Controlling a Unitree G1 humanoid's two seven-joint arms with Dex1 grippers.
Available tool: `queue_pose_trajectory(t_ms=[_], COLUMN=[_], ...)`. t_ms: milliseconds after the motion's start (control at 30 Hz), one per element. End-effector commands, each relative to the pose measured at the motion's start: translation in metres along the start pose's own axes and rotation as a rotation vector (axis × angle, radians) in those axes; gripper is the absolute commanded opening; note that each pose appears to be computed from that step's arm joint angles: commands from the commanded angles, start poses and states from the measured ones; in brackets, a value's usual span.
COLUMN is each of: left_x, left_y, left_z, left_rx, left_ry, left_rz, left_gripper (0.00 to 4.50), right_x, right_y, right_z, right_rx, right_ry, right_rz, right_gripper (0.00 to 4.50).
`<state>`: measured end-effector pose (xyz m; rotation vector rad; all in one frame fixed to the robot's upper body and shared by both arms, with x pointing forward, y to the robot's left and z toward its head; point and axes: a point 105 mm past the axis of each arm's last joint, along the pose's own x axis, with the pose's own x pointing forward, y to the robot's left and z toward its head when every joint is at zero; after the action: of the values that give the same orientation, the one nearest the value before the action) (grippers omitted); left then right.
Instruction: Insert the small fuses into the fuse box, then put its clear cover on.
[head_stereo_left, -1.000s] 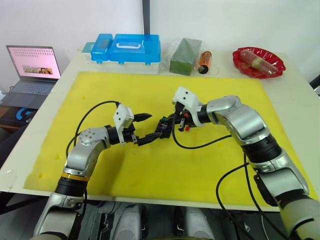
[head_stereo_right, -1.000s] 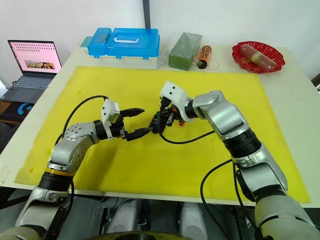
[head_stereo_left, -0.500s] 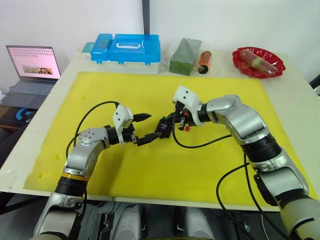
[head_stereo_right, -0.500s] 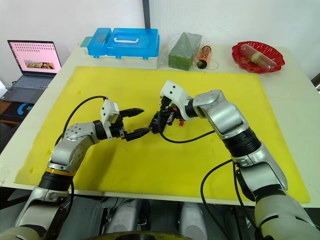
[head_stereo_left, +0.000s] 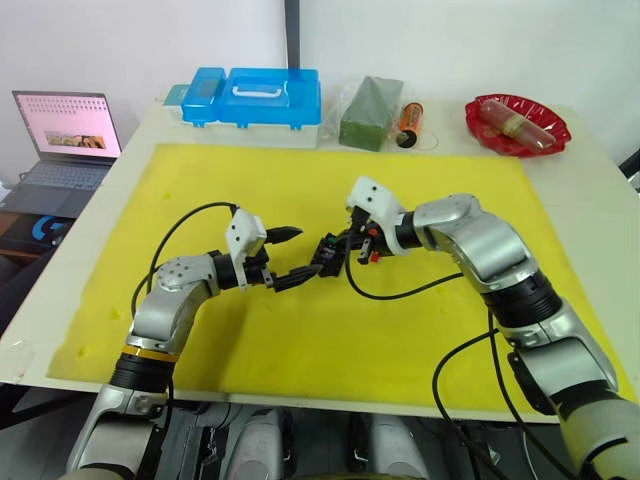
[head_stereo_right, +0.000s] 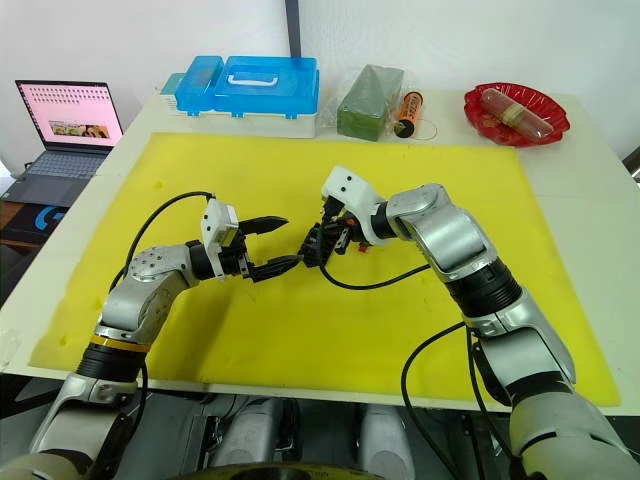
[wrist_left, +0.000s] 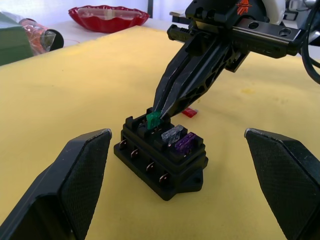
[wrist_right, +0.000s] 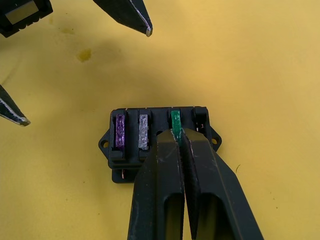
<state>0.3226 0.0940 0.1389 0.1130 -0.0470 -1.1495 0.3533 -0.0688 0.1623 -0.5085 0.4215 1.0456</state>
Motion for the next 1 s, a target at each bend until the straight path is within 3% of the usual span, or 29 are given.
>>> queue_pose_trajectory(t_ms=[33, 900, 1000], left_x=[-0.0016, 0.0013, 0.0016], left_y=[0.0049, 0.0059, 0.0061], left_z=[0.011, 0.0151, 0.0154], left_rx=[0.047, 0.052, 0.053], left_ry=[-0.018, -0.022, -0.021], left_rz=[0.014, 0.012, 0.011], left_gripper=[4.5, 4.5, 4.5], right_x=[-0.0023, 0.0007, 0.0008], right_y=[0.0003, -0.002, -0.0028], right_z=[0.0082, 0.0054, 0.0053], right_rx=[-0.031, -0.039, -0.045], right_ry=[-0.024, -0.032, -0.032], right_rz=[-0.012, -0.026, -0.029], right_gripper=[0.03, 0.03, 0.77])
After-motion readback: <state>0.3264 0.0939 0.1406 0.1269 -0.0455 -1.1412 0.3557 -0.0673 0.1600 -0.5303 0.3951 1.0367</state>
